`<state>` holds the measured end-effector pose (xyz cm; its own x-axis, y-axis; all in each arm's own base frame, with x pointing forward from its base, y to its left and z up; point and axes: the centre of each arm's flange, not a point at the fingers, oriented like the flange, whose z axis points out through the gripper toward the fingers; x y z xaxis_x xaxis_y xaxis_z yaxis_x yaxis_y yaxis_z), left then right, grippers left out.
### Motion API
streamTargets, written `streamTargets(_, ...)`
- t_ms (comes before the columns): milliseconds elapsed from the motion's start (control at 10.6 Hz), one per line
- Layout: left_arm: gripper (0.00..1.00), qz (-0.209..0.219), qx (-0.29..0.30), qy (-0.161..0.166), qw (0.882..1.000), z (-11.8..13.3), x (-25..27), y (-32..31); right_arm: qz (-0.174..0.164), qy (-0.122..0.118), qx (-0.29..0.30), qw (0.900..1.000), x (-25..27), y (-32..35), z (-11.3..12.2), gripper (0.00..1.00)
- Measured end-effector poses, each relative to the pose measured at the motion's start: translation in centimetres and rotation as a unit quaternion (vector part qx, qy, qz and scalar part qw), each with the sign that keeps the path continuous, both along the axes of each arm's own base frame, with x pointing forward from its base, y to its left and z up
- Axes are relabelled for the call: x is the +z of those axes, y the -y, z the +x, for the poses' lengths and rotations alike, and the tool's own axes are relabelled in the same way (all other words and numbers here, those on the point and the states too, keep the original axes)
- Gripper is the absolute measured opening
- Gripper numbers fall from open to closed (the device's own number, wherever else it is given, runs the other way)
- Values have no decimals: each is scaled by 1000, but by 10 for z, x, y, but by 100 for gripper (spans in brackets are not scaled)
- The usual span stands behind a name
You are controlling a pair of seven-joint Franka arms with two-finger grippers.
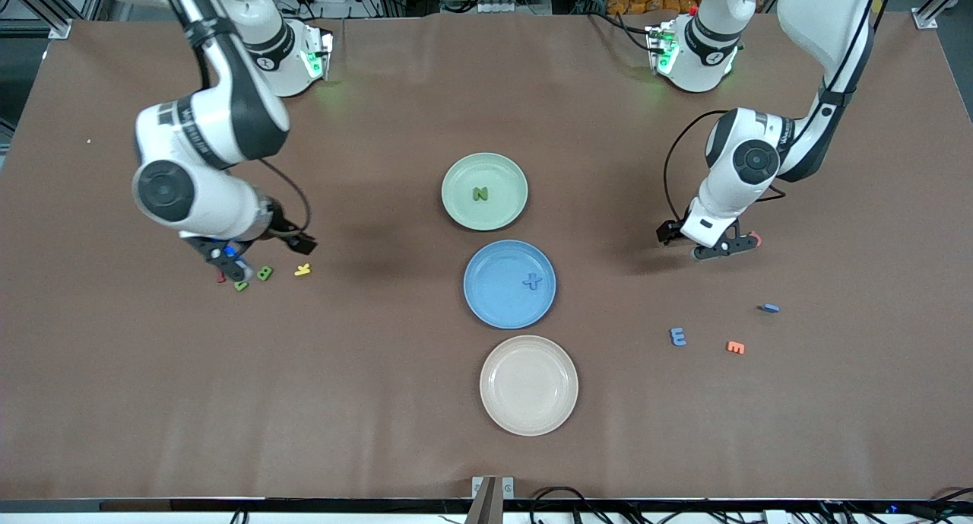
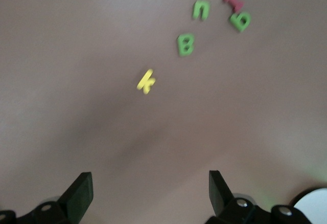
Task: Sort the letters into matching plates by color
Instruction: 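Grasp the green B with the right gripper while the left gripper grasps blue c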
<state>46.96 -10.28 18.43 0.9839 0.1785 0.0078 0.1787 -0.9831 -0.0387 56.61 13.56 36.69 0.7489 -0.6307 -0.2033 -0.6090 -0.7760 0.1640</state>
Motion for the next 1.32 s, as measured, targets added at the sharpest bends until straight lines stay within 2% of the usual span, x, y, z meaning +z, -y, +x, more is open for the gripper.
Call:
streamTargets(282, 100, 11, -6, -2, 1000, -7, -6, -24, 3, 22, -9, 1000, -26, 79, 6, 100)
streamTargets(564, 100, 11, -12, -7, 1000, -12, -9, -21, 5, 53, -4, 999, -62, 93, -10, 100)
streamTargets(752, 100, 10, -16, -10, 1000, -15, -10, -18, 8, 91, 15, 996, -96, 108, -28, 99)
streamTargets(940, 100, 11, -17, -13, 1000, -18, -12, -18, 10, 109, 40, 993, -122, 113, -43, 93)
streamTargets(1034, 100, 11, -17, -15, 1000, -20, -13, -18, 12, 117, 59, 991, -134, 118, -45, 82)
streamTargets(1316, 100, 11, -17, -20, 1000, -23, -17, -18, 15, 124, 124, 984, -168, 130, -47, 80)
